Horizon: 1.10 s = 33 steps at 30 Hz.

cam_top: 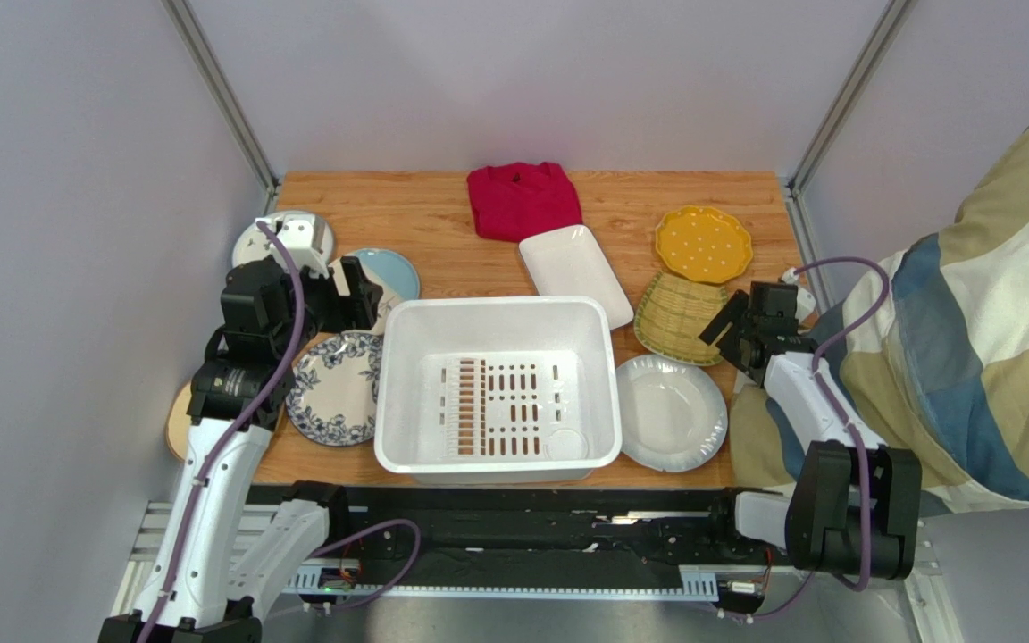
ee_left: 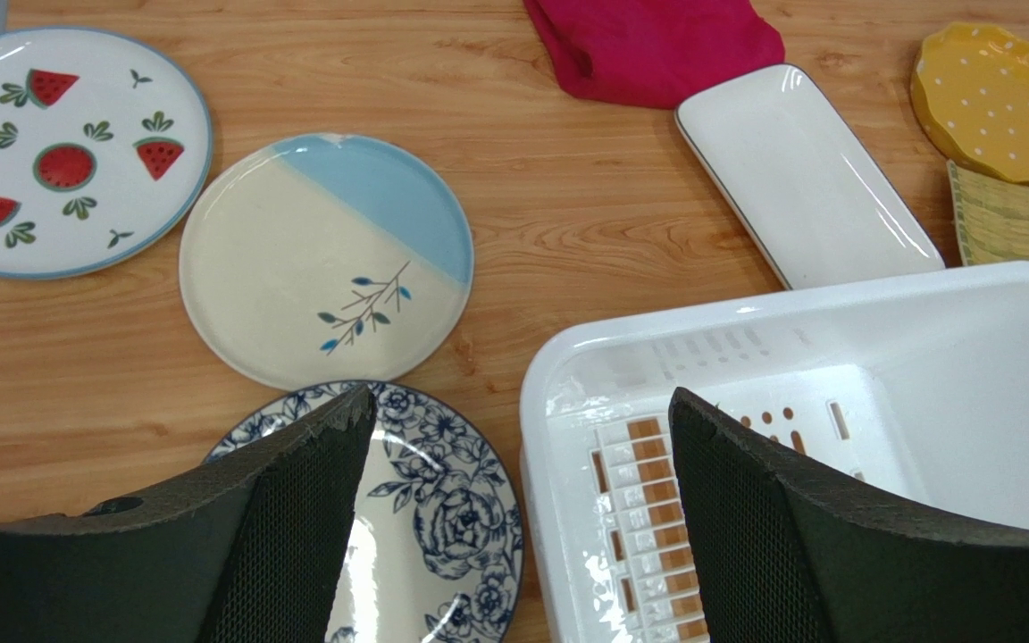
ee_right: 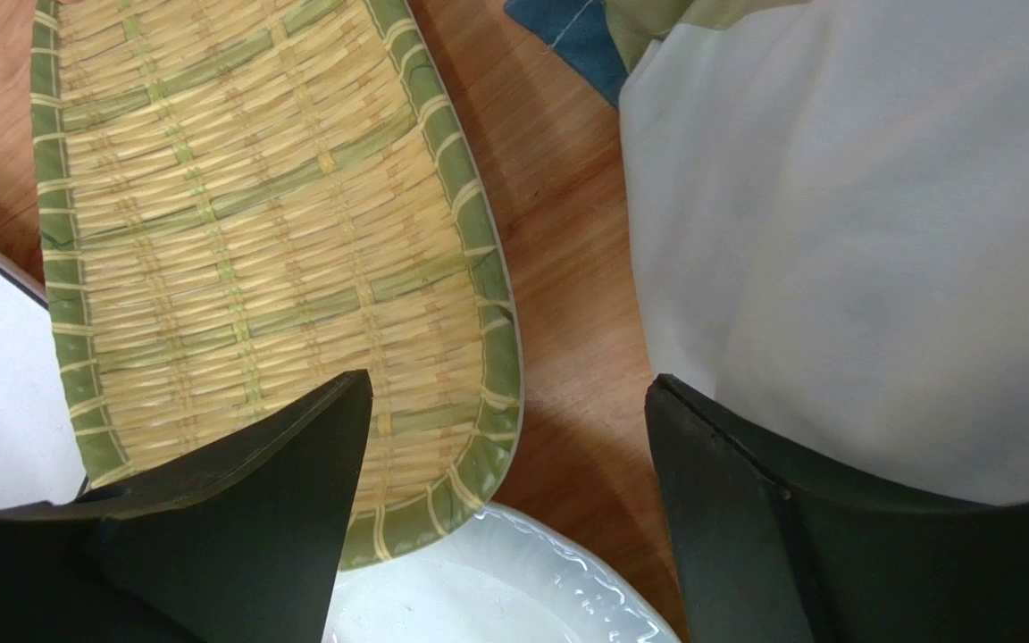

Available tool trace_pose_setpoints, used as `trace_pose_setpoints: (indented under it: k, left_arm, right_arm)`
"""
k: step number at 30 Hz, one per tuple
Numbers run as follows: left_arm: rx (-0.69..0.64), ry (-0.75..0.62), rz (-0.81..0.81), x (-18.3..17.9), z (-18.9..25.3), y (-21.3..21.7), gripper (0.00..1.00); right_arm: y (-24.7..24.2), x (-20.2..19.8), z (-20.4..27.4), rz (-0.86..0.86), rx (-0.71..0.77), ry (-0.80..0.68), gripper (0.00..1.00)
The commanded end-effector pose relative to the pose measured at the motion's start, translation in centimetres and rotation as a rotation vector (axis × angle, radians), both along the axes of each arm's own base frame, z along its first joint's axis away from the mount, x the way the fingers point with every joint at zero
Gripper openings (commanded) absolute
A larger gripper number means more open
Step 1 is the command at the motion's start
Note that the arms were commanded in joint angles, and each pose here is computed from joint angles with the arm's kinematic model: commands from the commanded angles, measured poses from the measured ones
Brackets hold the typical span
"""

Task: Place the plates into the plastic bin on the countertop
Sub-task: Pick up the plate at the center of the board.

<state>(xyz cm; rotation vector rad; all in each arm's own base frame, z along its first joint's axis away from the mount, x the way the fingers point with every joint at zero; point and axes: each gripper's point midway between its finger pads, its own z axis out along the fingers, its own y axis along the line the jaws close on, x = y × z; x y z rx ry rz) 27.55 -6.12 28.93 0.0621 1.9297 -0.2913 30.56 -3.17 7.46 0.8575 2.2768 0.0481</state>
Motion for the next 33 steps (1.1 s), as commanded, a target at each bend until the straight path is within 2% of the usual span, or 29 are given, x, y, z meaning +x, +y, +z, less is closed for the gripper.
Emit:
trace_pose_setpoints:
  k: [1,8,11,17,20,21,23,24,28,33]
  left_arm:
    - [0.019,-0.033,-0.008,0.0,0.6,-0.1,0.85]
    - [0.027,-0.037,0.007,0.0,0.8,0.2,0.85]
    - [0.018,-0.044,0.007,0.0,1.2,0.0,0.85]
    - [-0.020,-0.095,-0.004,0.2,4.4,-0.5,0.84]
    - [-0.040,-0.118,0.028,0.3,6.5,-0.1,0.84]
    - [-0.042,-0.125,0.036,0.3,7.0,0.0,0.84]
    - [-0.034,-0.146,0.054,0.5,7.9,0.4,0.84]
    - [-0.029,-0.155,0.065,0.5,8.1,0.6,0.84]
    - [0.019,-0.160,0.085,0.6,7.4,1.3,0.84]
    - [0.037,-0.111,0.115,0.9,4.6,1.8,0.84]
  right_arm:
    - [-0.3,3.1,1.5,-0.008,0.023,-0.094,0.77]
    - [-0.8,4.1,-0.4,-0.034,0.039,-0.072,0.74]
    - [-0.5,4.9,-0.9,-0.031,0.065,-0.082,0.68]
    - [-0.2,5.7,-2.0,-0.026,0.095,-0.080,0.46]
    - [-0.4,5.7,-1.4,-0.027,0.085,-0.094,0.30]
    - [-0.4,5.7,-1.3,-0.027,0.083,-0.099,0.21]
    - [-0.5,5.6,-0.4,-0.022,0.076,-0.117,0.12]
    - [-0.5,5.6,-0.1,-0.020,0.073,-0.123,0.01]
    - [-0.5,5.0,2.0,-0.017,0.061,-0.159,0.00]
    - [-0.3,3.9,6.1,-0.005,0.045,-0.243,0.00]
